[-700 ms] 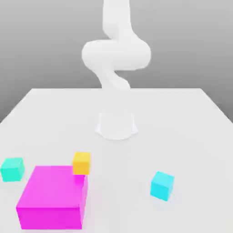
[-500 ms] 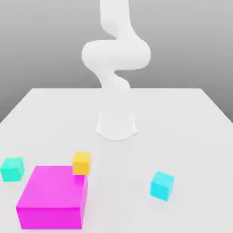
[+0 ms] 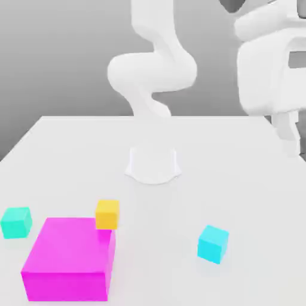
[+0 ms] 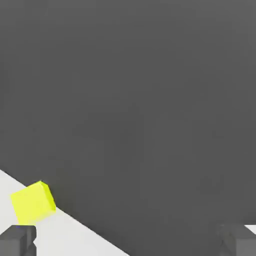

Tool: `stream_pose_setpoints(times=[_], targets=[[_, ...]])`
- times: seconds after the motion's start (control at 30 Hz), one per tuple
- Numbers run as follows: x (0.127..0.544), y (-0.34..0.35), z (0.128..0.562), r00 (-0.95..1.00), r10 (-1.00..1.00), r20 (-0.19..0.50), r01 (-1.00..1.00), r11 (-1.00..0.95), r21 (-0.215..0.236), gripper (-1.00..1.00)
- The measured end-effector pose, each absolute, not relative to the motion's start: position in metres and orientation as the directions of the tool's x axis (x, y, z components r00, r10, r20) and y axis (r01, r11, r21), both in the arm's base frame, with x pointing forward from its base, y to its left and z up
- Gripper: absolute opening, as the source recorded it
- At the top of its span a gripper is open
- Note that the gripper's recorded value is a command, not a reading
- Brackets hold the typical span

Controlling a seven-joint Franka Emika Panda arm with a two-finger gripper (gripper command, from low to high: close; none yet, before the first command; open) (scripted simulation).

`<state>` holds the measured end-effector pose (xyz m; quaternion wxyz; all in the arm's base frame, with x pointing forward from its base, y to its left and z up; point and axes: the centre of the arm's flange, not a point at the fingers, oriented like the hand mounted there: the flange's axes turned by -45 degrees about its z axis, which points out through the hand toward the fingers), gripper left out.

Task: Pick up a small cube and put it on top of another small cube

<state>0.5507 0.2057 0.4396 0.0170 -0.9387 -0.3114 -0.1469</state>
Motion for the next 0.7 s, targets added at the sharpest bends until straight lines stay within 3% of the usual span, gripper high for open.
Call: stream_pose_setpoints(times=[0.2, 0.43, 0.57, 0.6, 0.7], targets=[[0.560, 0.260, 0.341, 0.691, 0.705, 0.162, 0.709, -0.704, 0.044, 0.00], [0.542, 0.322, 0.217, 0.554, 0.832, 0.019, 0.832, -0.555, 0.007, 0.00], [0.538, 0.329, 0.147, 0.534, 0.846, 0.001, 0.846, -0.534, 0.000, 0.00], [0.537, 0.329, 0.138, 0.533, 0.846, 0.001, 0.846, -0.533, 0.000, -1.00], [0.537, 0.329, 0.138, 0.533, 0.846, 0.001, 0.846, -0.533, -0.001, -1.00]])
